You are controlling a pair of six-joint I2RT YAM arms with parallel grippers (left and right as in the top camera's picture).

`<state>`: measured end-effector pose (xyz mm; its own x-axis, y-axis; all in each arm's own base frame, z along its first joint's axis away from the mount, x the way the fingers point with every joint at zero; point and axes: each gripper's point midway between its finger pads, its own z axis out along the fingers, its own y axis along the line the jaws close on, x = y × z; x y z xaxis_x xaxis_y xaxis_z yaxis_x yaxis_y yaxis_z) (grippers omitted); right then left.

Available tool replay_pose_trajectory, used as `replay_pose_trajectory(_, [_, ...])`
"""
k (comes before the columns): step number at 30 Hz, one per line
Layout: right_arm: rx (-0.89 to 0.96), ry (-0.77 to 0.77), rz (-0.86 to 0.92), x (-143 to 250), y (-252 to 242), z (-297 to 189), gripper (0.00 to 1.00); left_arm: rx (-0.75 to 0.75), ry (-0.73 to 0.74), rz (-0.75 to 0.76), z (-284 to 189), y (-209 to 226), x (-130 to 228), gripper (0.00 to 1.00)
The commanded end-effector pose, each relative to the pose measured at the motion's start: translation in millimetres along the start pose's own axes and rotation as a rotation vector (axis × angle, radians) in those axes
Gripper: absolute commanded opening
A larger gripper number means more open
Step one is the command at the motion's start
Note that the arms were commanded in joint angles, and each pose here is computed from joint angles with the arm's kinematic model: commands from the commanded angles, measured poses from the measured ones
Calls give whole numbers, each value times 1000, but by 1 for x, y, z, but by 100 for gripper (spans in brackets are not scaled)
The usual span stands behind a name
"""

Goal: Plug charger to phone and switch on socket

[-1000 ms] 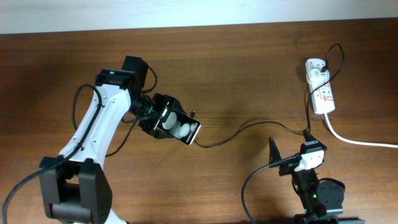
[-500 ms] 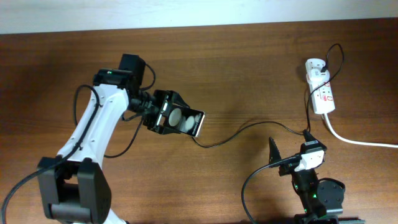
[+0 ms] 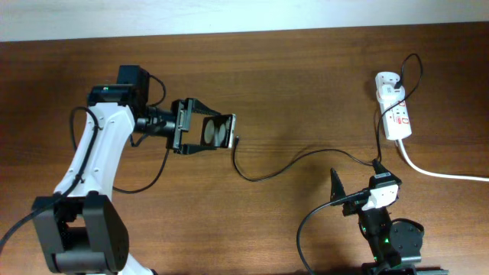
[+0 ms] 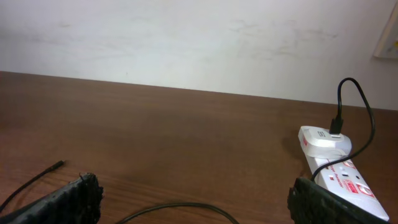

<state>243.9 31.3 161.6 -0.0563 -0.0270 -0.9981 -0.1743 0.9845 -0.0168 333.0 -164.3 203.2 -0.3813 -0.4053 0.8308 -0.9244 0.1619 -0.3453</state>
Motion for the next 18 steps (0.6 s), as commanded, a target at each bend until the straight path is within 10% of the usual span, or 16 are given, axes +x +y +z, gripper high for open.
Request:
replay_pose_trajectory(1, [4,3,7,2,0,0,99,81,167,65,-10,-11,34,20])
replay_pose_trajectory(18, [4,3,7,2,0,0,99,88,191,65,-11,-12,38,19])
